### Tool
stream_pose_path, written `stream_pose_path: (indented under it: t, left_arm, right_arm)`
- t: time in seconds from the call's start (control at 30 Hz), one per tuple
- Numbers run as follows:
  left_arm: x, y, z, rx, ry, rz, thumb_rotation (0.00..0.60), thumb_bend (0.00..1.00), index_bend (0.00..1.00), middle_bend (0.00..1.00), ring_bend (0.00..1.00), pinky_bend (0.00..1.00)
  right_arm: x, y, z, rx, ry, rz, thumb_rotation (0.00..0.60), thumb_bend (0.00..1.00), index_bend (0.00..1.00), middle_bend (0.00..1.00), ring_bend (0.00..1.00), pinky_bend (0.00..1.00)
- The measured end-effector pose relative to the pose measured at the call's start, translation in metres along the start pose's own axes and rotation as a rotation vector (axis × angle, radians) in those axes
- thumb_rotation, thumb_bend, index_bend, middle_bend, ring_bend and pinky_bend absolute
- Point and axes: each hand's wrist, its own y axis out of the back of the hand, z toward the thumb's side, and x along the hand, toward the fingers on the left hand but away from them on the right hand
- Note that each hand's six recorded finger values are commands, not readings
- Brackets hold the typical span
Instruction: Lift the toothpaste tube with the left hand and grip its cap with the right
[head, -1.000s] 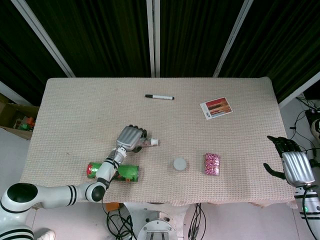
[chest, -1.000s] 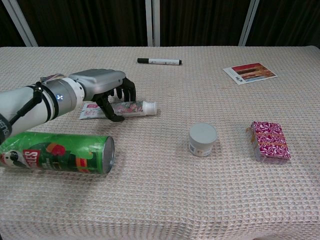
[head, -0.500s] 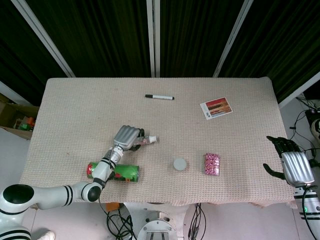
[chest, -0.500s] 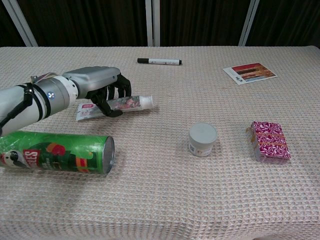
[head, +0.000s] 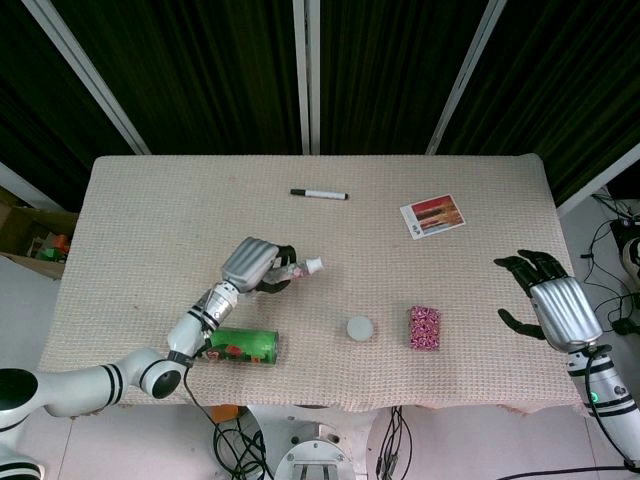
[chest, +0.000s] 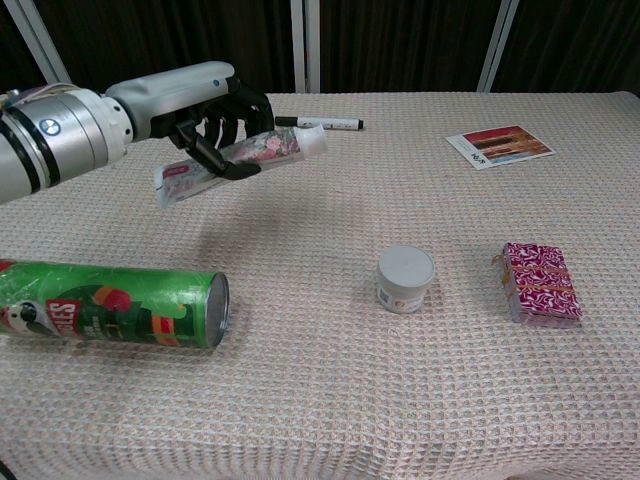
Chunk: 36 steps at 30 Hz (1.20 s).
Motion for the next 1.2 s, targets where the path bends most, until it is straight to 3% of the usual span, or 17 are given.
stream_pose_path:
  t: [0.23,0.43,0.63,0.83,1.2]
  left_arm:
    - [0.003,0.02,0.023,-0.158,-0.131,-0.013,0.6,0.85,0.7,0.73,0.63,0.65]
    - [0.004,0.03,0.041,-0.275,-0.23,-0.059,0.6,0.85,0.7,0.73,0.63,0.65]
    - [0.003,0.038,0.059,-0.359,-0.323,-0.119,0.6,0.85,0.7,0.73,0.63,0.65]
    - [0.004,0.04,0.074,-0.376,-0.389,-0.175,0.6,0.85,0.7,0.73,0.63,0.64]
    - [0.007,0.042,0.083,-0.389,-0.411,-0.216,0.6,0.85,0.7,0.73,0.63,0.64]
  right_arm:
    - [-0.049,0.011,0.055,0.026,0.248,-0.037,0.6,0.18,0.44,0.29,0.13,0.21]
    - [-0.07,0.009,0.088,0.017,0.374,-0.055,0.6,0.18,0.45,0.29,0.13,0.21]
    - [-0.08,0.011,0.102,0.031,0.441,-0.104,0.6,0.18,0.45,0.29,0.13,0.21]
    - [-0.085,0.01,0.116,0.035,0.502,-0.127,0.6,0.18,0.44,0.29,0.13,0.21]
    - [-0.089,0.004,0.137,0.026,0.595,-0.147,0.6,0.18,0.43,0.3,0.13,0.21]
